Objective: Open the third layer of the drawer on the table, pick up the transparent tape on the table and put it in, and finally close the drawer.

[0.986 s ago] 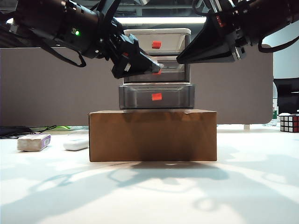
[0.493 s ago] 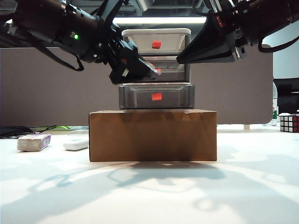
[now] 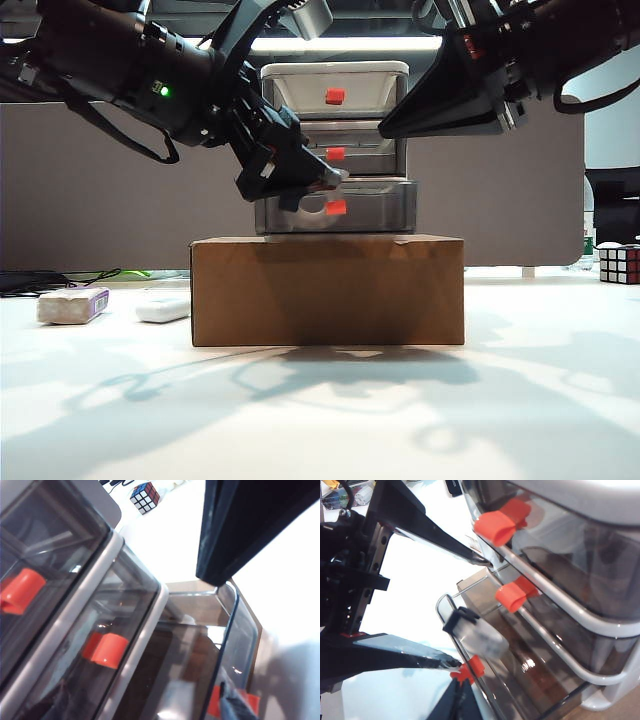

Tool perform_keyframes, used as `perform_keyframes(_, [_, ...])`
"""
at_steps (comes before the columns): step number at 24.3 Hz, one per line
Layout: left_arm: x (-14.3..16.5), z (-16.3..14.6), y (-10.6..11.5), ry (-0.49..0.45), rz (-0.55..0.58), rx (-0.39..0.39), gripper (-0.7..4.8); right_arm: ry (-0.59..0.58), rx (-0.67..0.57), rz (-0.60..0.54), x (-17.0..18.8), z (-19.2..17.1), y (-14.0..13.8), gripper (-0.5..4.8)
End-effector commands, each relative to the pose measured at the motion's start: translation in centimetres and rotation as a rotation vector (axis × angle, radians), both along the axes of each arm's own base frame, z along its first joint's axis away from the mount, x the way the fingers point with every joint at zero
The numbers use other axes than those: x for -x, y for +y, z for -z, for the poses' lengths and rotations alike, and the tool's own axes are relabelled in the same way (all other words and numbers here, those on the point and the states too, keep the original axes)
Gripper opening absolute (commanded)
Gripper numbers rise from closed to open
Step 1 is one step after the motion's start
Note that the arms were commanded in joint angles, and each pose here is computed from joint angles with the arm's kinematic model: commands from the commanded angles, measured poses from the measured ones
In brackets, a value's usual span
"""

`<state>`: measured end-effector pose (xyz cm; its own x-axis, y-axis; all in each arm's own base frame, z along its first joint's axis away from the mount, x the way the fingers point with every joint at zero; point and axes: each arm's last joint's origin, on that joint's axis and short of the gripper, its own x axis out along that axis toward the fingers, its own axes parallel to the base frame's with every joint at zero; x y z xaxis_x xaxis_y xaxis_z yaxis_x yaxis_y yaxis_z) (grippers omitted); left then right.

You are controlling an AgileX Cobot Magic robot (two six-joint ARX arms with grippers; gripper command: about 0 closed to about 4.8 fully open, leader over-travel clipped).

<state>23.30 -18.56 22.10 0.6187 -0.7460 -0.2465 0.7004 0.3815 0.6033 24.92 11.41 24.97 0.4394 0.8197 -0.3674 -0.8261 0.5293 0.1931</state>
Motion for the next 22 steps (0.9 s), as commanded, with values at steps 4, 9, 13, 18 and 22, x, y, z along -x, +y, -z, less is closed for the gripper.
perform_keyframes(4, [0.4, -1.4, 0.2, 0.05, -0.024, 0.111, 3.69, -0.02, -0.005, -0.006, 0.0, -0.3, 0.0, -0.05])
perform_keyframes(9, [2.0, -3.3, 1.4, 0.285, -0.088, 0.285, 2.71, -0.046, -0.014, -0.005, 0.4, -1.0, -0.1, -0.05])
perform_keyframes(13, [3.8, -4.0, 2.8, 0.46, -0.139, 0.295, -0.04, -0.084, -0.027, -0.003, 1.0, -2.0, -0.4, -0.05])
perform_keyframes(18, [3.6, -2.0, 2.4, 0.611, -0.065, 0.214, -0.06, -0.115, -0.039, -0.002, 1.7, -2.9, -0.6, -0.05])
perform_keyframes(22, [2.5, -0.7, 1.7, 0.623, -0.077, 0.203, -0.06, -0.101, -0.031, 0.001, 1.7, -2.8, -0.6, -0.05])
